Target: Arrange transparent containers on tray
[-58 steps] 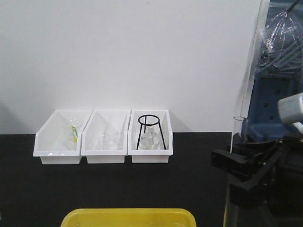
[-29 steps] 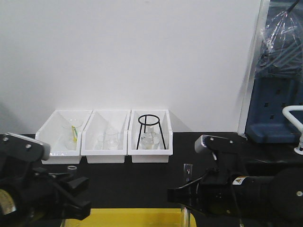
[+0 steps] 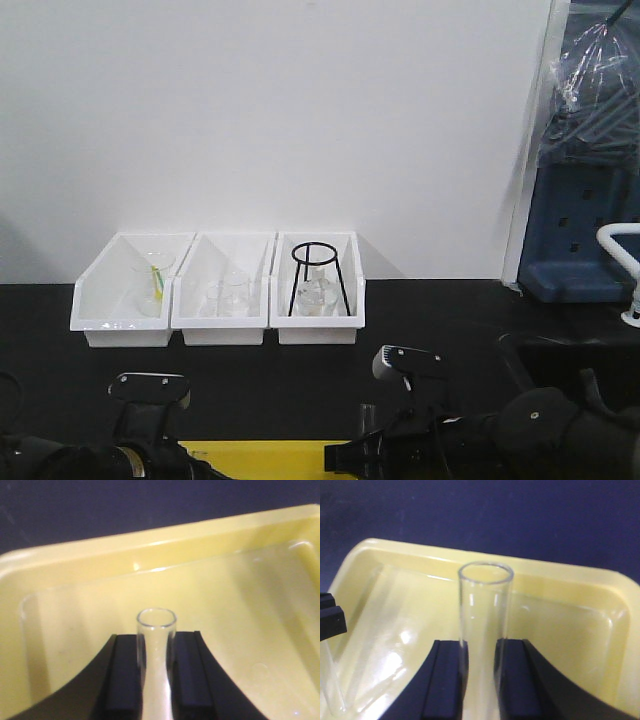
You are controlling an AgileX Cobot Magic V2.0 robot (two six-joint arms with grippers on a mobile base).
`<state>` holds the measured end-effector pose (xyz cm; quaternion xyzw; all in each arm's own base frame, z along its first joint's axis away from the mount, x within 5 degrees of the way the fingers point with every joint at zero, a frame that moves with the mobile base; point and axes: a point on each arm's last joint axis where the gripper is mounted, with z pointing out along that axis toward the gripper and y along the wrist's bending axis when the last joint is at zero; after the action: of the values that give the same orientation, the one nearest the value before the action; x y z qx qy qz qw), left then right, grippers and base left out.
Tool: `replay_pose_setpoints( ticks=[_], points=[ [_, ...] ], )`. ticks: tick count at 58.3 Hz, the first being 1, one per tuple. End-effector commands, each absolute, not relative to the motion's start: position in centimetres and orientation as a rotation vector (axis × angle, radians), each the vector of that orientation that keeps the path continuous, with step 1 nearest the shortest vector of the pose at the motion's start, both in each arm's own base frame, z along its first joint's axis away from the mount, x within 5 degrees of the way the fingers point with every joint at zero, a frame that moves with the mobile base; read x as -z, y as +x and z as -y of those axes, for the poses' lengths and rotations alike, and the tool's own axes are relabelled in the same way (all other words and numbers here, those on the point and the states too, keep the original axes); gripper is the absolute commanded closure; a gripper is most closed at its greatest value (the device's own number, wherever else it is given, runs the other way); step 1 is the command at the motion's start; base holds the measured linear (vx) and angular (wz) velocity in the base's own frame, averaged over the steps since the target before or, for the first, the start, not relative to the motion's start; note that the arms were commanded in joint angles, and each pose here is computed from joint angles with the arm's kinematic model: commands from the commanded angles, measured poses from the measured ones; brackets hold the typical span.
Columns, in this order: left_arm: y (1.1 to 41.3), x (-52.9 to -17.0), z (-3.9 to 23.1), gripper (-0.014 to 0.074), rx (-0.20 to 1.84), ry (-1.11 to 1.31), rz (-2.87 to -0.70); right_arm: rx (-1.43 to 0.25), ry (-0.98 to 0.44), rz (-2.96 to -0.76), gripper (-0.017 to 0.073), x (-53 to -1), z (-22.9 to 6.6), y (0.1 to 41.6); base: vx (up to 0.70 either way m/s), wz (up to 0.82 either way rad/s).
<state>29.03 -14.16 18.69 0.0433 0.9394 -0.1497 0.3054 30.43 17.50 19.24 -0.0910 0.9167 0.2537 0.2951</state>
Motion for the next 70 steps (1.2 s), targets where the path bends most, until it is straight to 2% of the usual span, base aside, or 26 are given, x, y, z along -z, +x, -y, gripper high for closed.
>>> replay_pose_setpoints(
  ticks=[1,13,23,37,43,48,56,63,70],
  points=[
    [30.0,-20.4,14.7,0.0440,0.442,0.077,-2.378,-0.698,-0.220,-2.384,0.0466,-20.6,-17.6,31.2,0.00,0.00],
    [30.3,-18.7,14.8,0.0411,0.422,0.078,-2.429,-0.700,-0.231,-2.458,0.0417,-18.3,-17.9,31.4,0.00,0.00],
    [30.4,-17.9,14.9,0.0330,0.413,0.079,-2.452,-0.701,-0.236,-2.502,0.0345,-17.0,-18.1,31.5,0.00,0.00],
    [30.5,-17.8,14.9,0.0177,0.412,0.078,-2.447,-0.703,-0.237,-2.522,0.0173,-16.4,-18.1,31.5,0.00,0.00],
    [30.5,-17.9,14.9,0.0141,0.410,0.083,-2.445,-0.704,-0.238,-2.523,0.0099,-16.4,-18.1,31.5,0.00,0.00],
    [30.6,-17.9,14.9,0.0127,0.410,0.086,-2.436,-0.705,-0.237,-2.524,0.0046,-16.4,-18.2,31.5,0.00,0.00],
    [30.4,-18.6,14.9,0.0128,0.416,0.089,-2.419,-0.732,-0.201,-2.519,0.0022,-16.8,-18.1,31.5,0.00,0.00],
    [30.0,-21.0,14.6,0.0152,0.427,0.120,-2.338,-0.743,-0.210,-2.459,0.0034,-18.7,-18.0,31.2,0.00,0.00],
    [29.1,-24.9,14.1,0.0195,0.408,0.221,-2.175,-0.733,-0.311,-2.324,0.0067,-22.6,-17.6,30.4,0.00,0.00]
  ],
)
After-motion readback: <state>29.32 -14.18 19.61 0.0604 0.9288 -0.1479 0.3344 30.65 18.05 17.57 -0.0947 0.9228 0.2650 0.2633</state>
